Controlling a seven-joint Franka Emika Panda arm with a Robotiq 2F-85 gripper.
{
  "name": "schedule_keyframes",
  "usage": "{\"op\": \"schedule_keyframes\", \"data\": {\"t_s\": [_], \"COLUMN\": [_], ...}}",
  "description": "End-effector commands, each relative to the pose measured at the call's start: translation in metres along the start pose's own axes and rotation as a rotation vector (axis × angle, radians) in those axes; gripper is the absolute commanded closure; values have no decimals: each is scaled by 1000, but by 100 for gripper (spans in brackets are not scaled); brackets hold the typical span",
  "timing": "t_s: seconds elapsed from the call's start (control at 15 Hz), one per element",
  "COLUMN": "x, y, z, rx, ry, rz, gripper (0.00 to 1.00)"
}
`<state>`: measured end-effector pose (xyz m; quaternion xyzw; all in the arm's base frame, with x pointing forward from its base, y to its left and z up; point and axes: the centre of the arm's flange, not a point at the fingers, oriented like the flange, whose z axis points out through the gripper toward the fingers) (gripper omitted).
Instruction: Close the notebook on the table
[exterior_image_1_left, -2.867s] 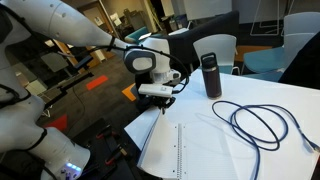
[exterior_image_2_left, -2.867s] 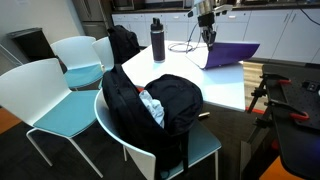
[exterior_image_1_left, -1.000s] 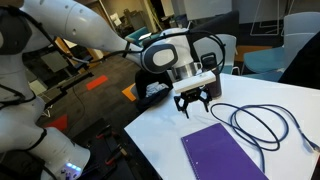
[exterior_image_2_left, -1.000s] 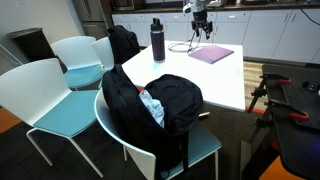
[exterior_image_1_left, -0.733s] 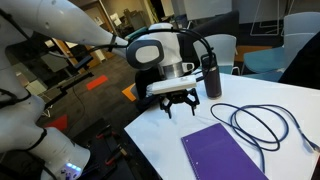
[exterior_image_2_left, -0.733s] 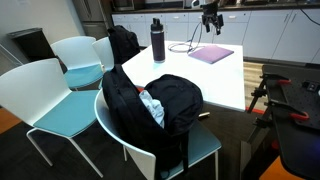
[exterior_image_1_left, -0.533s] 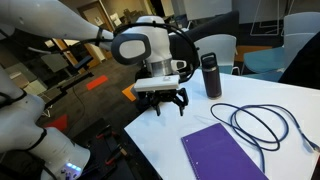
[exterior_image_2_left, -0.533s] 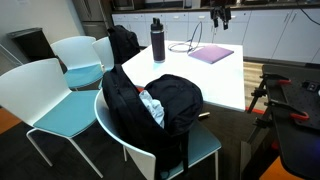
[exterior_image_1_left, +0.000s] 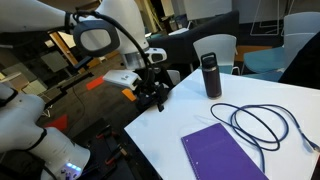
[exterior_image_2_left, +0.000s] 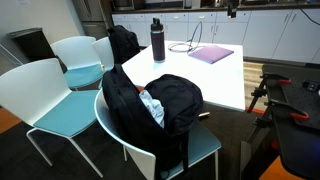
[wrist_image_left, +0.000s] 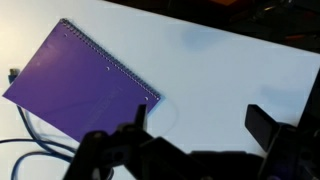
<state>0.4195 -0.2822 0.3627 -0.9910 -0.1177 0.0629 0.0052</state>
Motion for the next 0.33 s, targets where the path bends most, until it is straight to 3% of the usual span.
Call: {"op": "schedule_keyframes", "data": {"t_s": [0.0, 0.27], "x": [-5, -13], "y": [-1, -4], "z": [-3, -7], "rx": [4, 11], "ry": [13, 31], "rz": [49, 110], "gripper": [0, 0]}}
